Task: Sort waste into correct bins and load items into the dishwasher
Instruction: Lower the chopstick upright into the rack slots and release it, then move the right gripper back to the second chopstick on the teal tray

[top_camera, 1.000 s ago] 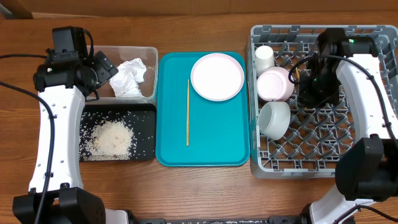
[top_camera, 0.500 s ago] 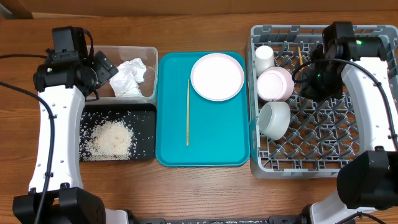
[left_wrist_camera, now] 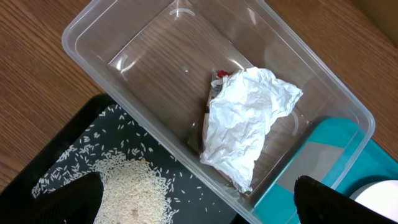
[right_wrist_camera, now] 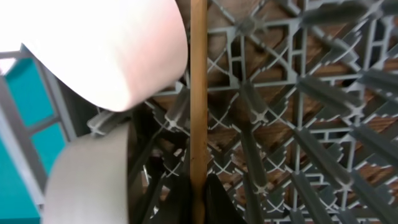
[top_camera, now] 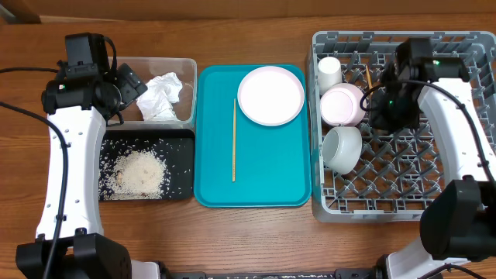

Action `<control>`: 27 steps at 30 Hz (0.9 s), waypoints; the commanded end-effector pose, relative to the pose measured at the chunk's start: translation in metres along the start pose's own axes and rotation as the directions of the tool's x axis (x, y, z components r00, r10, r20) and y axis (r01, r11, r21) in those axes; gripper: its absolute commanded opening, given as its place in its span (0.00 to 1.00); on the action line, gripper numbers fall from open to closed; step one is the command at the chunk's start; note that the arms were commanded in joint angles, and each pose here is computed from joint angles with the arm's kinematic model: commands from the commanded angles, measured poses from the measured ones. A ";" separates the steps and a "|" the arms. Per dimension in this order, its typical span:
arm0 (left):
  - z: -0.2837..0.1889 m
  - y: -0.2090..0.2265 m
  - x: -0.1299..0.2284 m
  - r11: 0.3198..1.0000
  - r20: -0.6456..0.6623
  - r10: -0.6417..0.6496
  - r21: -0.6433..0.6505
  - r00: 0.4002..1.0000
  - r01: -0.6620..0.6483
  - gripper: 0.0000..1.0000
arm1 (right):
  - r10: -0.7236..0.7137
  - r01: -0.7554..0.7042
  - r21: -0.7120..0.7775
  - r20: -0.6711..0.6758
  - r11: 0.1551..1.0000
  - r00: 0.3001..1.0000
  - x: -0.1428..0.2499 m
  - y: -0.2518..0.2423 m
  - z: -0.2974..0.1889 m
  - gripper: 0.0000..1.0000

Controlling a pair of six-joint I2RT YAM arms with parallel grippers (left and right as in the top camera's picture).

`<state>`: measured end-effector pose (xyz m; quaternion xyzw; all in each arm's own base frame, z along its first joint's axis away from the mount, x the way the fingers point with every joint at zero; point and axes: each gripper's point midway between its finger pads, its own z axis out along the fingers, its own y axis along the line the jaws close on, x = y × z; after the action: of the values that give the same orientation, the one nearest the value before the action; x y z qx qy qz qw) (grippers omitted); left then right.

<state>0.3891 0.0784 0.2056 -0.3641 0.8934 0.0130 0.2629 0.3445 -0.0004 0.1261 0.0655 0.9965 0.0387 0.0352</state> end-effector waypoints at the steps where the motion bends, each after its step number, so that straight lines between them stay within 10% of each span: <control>1: -0.001 -0.001 -0.003 1.000 0.003 -0.017 0.005 1.000 0.017 1.00 | -0.006 0.006 -0.007 0.000 1.000 1.000 0.003 0.000 0.002 0.04; 7: -0.001 -0.001 -0.003 1.000 0.003 -0.017 0.005 1.000 0.017 1.00 | -0.005 0.005 -0.005 -0.015 1.000 1.000 0.007 0.000 0.002 0.37; 27: -0.001 -0.001 -0.003 1.000 0.003 -0.017 0.005 1.000 0.017 1.00 | -0.010 0.035 -0.252 0.098 0.967 0.995 -0.008 0.046 -0.051 0.37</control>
<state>0.3891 0.0784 0.2056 -0.3641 0.8934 0.0130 0.2629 0.3452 0.0307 0.1428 0.0611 0.9887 0.1324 0.0352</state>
